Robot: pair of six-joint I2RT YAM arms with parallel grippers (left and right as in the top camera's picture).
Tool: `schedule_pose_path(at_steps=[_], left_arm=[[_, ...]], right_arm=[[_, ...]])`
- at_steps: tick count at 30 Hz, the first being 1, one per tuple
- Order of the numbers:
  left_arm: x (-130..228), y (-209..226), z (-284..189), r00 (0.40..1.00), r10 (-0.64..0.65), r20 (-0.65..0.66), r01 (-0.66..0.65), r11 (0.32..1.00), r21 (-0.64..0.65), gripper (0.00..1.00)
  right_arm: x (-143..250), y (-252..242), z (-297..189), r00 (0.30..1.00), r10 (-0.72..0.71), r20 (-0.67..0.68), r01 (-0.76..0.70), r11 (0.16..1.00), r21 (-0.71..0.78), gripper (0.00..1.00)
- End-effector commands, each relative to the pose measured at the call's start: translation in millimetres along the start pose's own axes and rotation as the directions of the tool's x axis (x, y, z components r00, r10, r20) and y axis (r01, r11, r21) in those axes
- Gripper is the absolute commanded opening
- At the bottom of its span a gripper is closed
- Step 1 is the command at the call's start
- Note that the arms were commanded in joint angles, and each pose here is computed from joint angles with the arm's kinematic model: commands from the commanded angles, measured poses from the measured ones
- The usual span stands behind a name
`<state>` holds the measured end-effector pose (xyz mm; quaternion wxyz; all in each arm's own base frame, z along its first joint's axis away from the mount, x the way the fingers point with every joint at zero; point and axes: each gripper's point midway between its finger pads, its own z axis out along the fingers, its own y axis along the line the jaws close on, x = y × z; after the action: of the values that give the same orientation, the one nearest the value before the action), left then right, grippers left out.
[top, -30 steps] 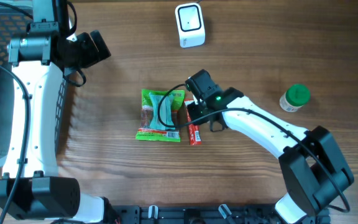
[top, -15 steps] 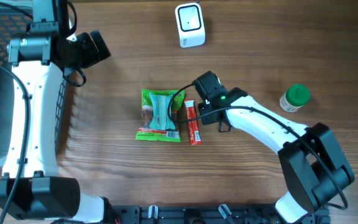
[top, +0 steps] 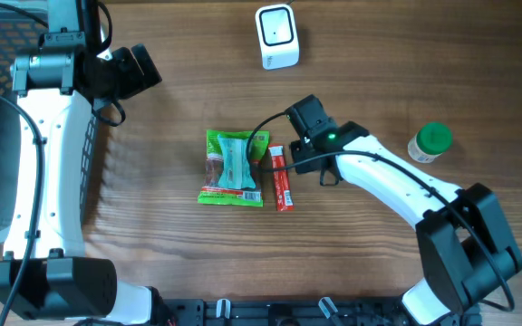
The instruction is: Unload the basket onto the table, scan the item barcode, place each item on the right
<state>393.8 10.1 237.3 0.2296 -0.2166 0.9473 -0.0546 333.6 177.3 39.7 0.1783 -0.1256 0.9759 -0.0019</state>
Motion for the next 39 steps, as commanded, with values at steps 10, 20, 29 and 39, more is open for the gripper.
schedule_pose_path(at_steps=[10,20,29,39], left_arm=[[-0.8,2.0,0.5,1.0,0.013,0.003,-0.013,1.0,-0.007,1.0],[-0.8,2.0,0.5,1.0,0.013,0.003,-0.013,1.0,-0.007,1.0],[-0.8,2.0,0.5,1.0,0.013,0.003,-0.013,1.0,-0.007,1.0],[-0.8,2.0,0.5,1.0,0.013,0.003,-0.013,1.0,-0.007,1.0]], right_arm=[[9.1,16.3,15.6,0.999,0.006,-0.047,-0.01,0.996,-0.091,0.11],[22.5,26.0,31.1,0.994,0.006,-0.112,-0.021,0.991,-0.133,0.11],[43.5,43.0,24.3,0.978,-0.027,-0.205,-0.024,0.97,-0.242,0.13],[30.9,61.3,0.9,0.981,-0.107,-0.162,0.039,0.926,-0.375,0.24]])
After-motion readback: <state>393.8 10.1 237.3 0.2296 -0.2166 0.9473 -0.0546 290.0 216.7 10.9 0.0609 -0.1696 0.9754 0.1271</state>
